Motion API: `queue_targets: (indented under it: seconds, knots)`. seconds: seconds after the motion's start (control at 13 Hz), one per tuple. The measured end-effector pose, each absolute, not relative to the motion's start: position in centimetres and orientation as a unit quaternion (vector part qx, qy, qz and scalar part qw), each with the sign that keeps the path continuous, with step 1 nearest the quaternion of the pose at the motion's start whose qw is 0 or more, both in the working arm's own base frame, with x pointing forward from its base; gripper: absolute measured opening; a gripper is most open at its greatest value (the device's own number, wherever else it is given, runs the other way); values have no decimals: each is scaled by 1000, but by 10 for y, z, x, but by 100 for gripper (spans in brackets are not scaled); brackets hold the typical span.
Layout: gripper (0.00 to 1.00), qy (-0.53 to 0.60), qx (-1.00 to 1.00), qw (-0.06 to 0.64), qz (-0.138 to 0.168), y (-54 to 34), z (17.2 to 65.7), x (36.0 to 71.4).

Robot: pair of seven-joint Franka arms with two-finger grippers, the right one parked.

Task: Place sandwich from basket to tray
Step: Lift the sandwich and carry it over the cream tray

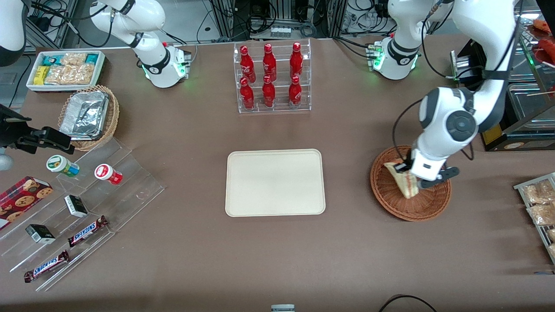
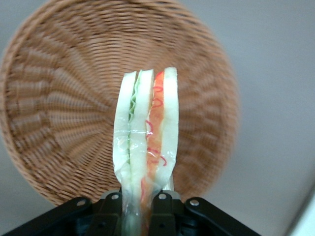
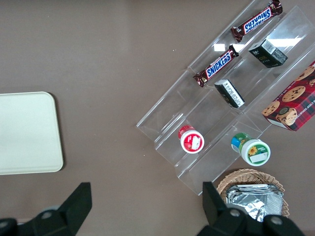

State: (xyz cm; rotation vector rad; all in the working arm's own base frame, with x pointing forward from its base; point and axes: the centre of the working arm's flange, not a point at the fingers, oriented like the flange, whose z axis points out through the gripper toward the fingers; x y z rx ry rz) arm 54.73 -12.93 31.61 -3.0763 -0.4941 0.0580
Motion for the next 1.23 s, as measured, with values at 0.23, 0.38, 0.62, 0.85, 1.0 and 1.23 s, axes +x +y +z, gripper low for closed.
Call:
queue_targets:
  seconds: [0.23, 0.38, 0.62, 0.85, 1.0, 1.23]
  knots:
    - [18, -95, -995, 12, 11, -200, 327, 539]
    - [18, -57, -998, 15, 20, -246, 322, 531]
    - [18, -23, -999, 12, 23, -298, 308, 531]
    - [18, -8, -1000, 6, 21, -344, 297, 537]
    - [18, -7, -1000, 7, 28, -377, 287, 542]
    - [18, -5, -1000, 4, 31, -415, 272, 546]
